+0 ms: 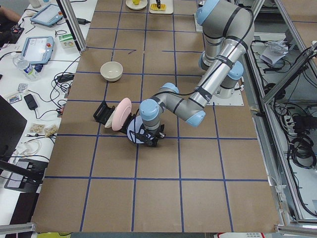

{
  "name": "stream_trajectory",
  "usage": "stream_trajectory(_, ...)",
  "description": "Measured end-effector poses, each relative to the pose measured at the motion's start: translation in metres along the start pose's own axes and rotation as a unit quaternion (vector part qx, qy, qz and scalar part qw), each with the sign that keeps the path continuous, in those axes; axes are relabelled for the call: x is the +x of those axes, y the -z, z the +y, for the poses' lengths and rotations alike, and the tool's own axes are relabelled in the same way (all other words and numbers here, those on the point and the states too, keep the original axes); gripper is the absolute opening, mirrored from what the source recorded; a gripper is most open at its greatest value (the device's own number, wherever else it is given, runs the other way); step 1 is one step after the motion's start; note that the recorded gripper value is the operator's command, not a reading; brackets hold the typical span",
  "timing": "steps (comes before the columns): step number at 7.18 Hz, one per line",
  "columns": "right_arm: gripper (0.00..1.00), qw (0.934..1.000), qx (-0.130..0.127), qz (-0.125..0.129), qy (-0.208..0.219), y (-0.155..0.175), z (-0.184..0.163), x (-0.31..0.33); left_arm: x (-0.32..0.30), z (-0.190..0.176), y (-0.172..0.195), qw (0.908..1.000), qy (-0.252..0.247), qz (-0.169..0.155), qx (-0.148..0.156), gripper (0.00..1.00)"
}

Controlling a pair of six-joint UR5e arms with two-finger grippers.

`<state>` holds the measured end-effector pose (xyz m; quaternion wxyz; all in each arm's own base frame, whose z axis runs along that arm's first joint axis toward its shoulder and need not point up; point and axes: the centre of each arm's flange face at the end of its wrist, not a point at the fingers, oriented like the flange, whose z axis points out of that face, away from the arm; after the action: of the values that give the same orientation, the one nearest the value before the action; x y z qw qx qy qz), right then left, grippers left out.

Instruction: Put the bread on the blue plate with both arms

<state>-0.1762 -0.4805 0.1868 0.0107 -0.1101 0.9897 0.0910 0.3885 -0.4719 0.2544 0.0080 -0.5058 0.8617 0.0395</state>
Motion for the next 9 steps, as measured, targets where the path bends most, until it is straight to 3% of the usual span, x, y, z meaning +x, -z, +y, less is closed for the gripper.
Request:
stream_trajectory(4, 0.00, 1.0000, 0.000, 0.003, -0.002, 0.039, -0.013, -0.003, -0.007, 0.019, 0.018, 0.9986, -0.001, -0.012, -0.052, 0.00)
stream_trajectory(7, 0.00, 0.9997, -0.024, -0.007, -0.006, 0.086, -0.037, -0.019, -0.021, 0.058, 0.074, 0.9947, -0.005, -0.044, -0.093, 0.00)
stream_trajectory(9, 0.00, 0.9996, -0.027, 0.003, 0.005, 0.120, -0.056, -0.046, -0.024, 0.119, 0.124, 0.9834, -0.028, -0.051, -0.172, 0.00)
